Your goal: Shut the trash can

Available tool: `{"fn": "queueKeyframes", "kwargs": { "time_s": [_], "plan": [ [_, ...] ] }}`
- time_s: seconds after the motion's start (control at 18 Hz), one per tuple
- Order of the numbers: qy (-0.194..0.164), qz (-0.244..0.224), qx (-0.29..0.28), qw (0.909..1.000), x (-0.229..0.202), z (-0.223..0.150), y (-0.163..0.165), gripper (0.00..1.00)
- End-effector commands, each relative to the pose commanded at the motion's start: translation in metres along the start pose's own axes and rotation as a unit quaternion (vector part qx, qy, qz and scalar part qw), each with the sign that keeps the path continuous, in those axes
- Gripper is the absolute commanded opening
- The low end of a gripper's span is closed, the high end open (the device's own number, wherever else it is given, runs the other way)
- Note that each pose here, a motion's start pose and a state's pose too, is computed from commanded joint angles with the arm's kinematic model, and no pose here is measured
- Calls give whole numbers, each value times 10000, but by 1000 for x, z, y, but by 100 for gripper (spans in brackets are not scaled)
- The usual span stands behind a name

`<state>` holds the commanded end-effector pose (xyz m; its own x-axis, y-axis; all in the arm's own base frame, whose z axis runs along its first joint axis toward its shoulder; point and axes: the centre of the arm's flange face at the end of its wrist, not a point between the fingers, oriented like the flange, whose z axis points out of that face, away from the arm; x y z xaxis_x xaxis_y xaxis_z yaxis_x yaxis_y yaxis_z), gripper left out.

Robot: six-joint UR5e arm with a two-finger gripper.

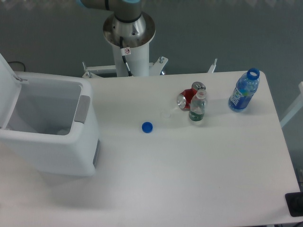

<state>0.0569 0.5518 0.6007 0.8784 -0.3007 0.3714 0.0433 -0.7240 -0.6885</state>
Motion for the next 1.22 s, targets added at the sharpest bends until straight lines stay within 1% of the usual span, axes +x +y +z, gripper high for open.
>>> {"fn": "queueKeyframes", "kwargs": {
  "time_s": [0.44,0.61,0.78,1.0,1.22],
  "plan": [
    [-52,-61,-80,9999,-8,7,2,100],
    [-250,-71,-132,9996,-12,7,6,100],
    [-276,-85,-146,9995,-11,5,10,100],
    [-590,-101,-203,9980,-17,2,15,100],
    [-748,-146,-234,9968,-23,0,17,100]
  ]
}}
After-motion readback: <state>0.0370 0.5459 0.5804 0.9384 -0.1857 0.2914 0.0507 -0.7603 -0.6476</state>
